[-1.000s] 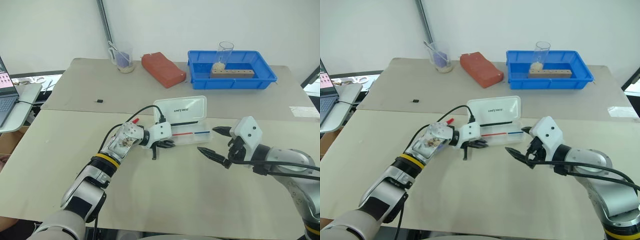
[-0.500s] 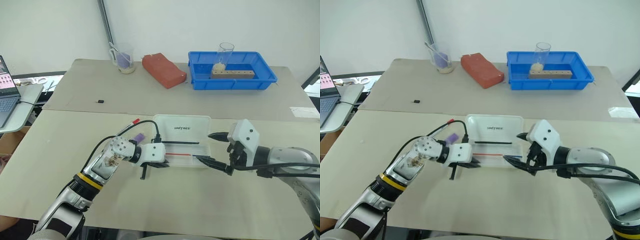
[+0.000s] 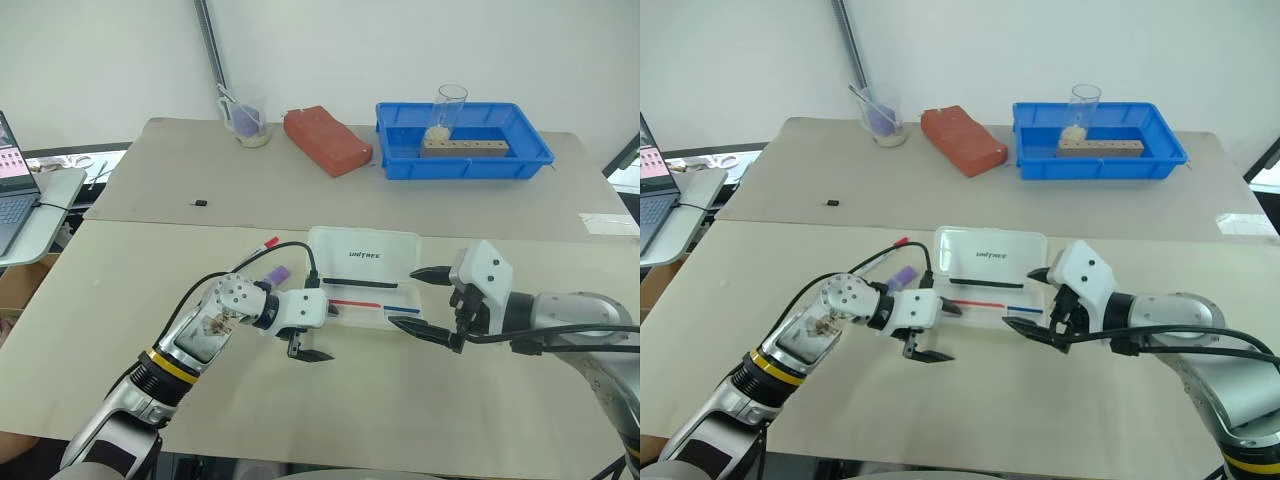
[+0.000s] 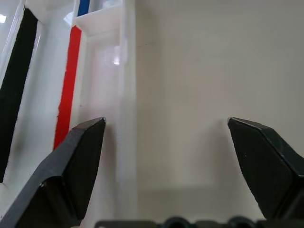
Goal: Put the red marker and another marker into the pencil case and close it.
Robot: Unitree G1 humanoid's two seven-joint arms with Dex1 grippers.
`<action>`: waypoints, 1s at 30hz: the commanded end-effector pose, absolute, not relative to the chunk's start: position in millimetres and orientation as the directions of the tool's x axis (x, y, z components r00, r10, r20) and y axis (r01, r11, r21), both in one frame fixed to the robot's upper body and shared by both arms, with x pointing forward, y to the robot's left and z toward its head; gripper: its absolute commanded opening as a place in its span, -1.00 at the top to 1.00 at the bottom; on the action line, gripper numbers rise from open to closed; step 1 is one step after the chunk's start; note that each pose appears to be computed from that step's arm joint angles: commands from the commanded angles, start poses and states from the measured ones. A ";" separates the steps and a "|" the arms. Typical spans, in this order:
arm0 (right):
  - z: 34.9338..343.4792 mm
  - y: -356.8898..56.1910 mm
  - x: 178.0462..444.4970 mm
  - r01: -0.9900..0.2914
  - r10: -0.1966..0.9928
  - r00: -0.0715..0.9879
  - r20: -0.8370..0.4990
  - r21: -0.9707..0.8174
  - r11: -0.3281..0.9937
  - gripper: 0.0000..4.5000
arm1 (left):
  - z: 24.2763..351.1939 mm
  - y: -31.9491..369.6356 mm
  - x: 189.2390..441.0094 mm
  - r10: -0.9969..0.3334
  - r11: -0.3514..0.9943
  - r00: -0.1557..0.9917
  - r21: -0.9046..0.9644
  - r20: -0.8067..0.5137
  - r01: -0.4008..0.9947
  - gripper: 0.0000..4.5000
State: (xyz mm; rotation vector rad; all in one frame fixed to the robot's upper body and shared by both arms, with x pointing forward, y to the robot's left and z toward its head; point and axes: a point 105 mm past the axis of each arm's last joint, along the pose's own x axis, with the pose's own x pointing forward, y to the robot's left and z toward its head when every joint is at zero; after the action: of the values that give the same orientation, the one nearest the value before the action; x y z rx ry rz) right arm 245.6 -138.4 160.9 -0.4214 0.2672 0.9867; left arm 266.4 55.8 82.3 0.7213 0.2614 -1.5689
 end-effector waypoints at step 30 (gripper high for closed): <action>200.4 -128.0 260.3 -0.863 0.801 0.498 -0.333 -0.277 0.422 -1.00 | 170.8 85.4 292.5 -0.897 0.083 0.143 0.157 -0.418 0.984 -0.99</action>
State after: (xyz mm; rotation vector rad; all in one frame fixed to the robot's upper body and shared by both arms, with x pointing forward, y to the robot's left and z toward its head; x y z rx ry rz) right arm 261.3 -130.3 190.9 -0.4389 0.1911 1.0368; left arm 283.1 79.5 146.7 0.4807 0.2963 -1.4818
